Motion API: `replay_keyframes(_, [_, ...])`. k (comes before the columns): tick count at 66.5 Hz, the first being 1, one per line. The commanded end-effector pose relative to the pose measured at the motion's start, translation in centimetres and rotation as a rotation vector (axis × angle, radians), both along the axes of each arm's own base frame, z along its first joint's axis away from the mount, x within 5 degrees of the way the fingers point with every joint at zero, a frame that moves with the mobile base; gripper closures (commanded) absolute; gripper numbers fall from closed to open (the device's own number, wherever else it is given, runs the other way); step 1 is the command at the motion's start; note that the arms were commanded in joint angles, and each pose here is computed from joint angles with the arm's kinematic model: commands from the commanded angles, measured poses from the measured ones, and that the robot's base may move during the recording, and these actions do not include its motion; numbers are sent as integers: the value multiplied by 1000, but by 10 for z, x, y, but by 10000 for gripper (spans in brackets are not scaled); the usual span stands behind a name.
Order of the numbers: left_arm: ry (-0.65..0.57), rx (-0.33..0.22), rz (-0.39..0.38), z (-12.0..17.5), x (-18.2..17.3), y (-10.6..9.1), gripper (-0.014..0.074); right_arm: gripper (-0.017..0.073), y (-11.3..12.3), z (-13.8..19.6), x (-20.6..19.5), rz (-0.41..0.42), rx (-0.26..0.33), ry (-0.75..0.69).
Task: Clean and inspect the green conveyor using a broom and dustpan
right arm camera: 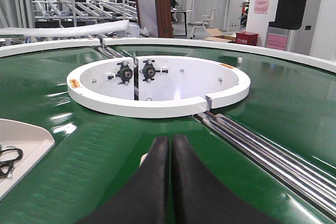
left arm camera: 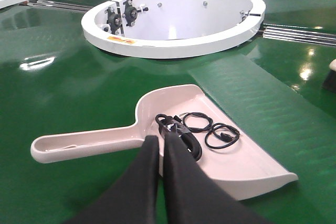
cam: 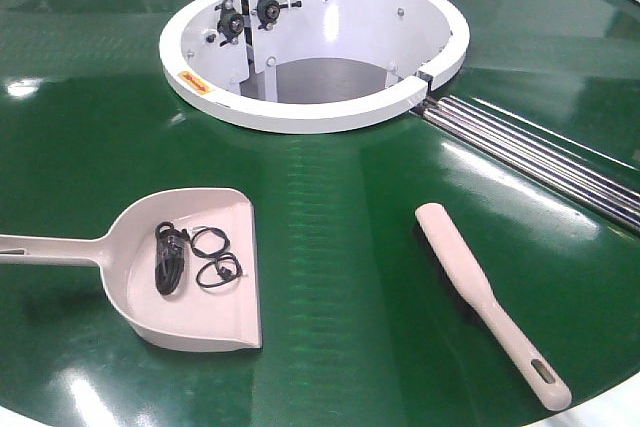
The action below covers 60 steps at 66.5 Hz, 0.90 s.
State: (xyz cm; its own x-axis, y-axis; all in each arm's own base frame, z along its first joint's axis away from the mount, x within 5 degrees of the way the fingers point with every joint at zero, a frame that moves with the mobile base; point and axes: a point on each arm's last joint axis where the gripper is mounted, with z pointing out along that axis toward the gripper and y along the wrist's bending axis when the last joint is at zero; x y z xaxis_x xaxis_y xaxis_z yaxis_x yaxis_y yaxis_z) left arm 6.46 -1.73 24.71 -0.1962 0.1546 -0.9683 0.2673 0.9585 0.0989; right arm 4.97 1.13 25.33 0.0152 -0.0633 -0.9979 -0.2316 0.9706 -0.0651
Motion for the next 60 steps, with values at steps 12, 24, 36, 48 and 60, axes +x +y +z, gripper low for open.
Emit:
replay_keyframes(12, [-242, -89, 71, -22, -10, 8, 601, 568, 0, 14, -1, -3, 11, -80])
replay_keyframes(24, [-245, -172, 171, -48, -9, 12, 601, 568, 0, 14, -1, -4, 11, -80])
replay_keyframes(36, [-260, -172, 215, -48, -9, 15, 600, 568, 0, 14, -1, -4, 11, -80])
replay_keyframes(48, [-258, -171, 215, -48, -9, 15, 600, 568, 0, 14, -1, -4, 11, -80])
replay_keyframes(60, [-259, -172, 215, -47, -9, 15, 600, 568, 0, 14, -1, -4, 11, -80])
